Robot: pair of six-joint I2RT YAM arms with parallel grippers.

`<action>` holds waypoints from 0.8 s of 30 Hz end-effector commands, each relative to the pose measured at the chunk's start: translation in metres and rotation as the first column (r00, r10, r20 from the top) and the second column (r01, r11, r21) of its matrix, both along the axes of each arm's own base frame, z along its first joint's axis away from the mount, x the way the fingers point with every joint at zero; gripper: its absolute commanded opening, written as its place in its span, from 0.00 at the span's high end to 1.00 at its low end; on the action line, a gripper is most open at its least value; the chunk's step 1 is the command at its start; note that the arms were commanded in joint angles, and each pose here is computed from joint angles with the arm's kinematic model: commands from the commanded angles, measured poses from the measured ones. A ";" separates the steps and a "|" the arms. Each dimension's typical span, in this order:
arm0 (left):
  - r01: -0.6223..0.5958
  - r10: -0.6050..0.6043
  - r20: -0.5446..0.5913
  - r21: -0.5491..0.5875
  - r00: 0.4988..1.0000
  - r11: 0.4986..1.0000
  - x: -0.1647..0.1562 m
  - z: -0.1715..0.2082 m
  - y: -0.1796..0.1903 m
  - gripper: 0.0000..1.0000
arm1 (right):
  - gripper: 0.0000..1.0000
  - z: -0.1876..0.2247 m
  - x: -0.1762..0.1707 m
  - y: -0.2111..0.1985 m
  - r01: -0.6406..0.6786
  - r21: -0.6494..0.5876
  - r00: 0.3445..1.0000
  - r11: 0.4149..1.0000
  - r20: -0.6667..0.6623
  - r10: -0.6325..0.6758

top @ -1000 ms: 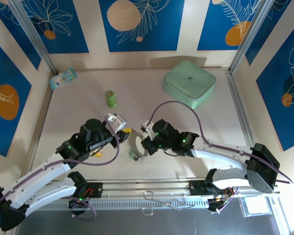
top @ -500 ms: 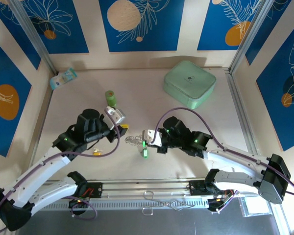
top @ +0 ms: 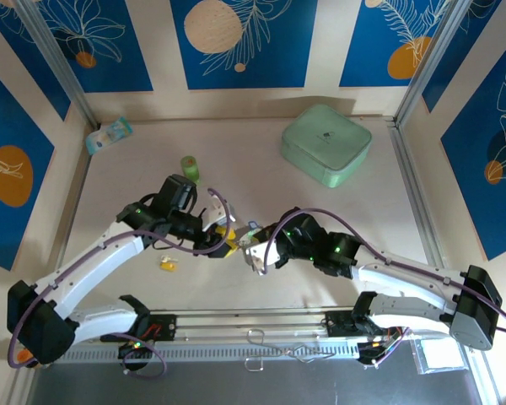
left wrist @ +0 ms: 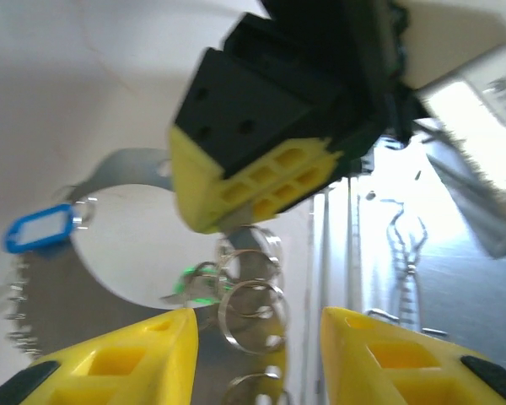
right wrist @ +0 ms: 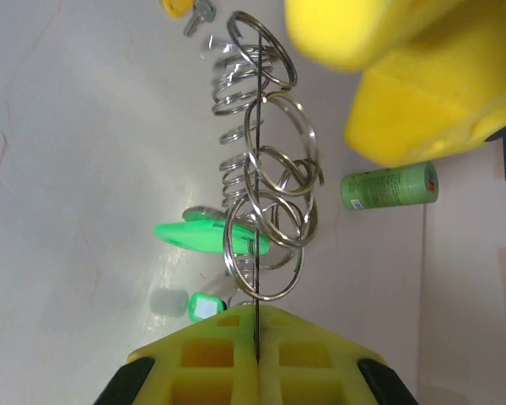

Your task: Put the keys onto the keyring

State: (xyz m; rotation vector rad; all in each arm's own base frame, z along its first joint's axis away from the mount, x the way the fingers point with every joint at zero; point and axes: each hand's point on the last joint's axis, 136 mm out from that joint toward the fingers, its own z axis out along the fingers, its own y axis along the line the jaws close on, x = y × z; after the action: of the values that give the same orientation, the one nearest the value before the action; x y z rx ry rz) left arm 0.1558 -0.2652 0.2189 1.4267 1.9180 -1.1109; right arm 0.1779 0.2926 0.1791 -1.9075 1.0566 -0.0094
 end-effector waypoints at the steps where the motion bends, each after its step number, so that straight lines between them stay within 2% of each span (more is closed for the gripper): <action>1: 0.063 -0.073 -0.133 -0.074 0.989 0.995 -0.022 0.013 -0.003 0.59 | 1.00 0.022 0.006 0.004 -0.025 0.035 0.993 0.999 0.119 0.021; 5: 0.042 -0.041 -0.206 -0.003 0.978 0.999 -0.020 -0.001 -0.001 0.62 | 1.00 0.021 0.011 0.006 -0.012 0.036 0.991 0.999 0.137 0.007; 9: -0.034 0.050 -0.199 0.082 0.979 0.996 -0.006 -0.012 0.003 0.62 | 1.00 0.023 0.010 0.007 -0.013 0.044 0.990 0.999 0.141 0.006; 15: -0.078 0.089 -0.245 0.057 0.966 0.995 0.001 -0.004 -0.004 0.60 | 1.00 0.021 0.010 0.008 -0.013 0.042 0.991 0.999 0.134 0.007; 24: -0.120 0.133 -0.231 0.068 0.964 0.990 0.010 -0.002 -0.004 0.59 | 1.00 0.018 0.013 0.006 0.025 0.041 0.995 0.999 0.097 -0.029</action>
State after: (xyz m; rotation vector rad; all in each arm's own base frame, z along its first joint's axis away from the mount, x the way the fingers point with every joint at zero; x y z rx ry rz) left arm 0.1560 -0.2685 0.2058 1.2638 2.2011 -1.2453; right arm 0.1859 0.2934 0.1823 -1.9011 1.0000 -0.0964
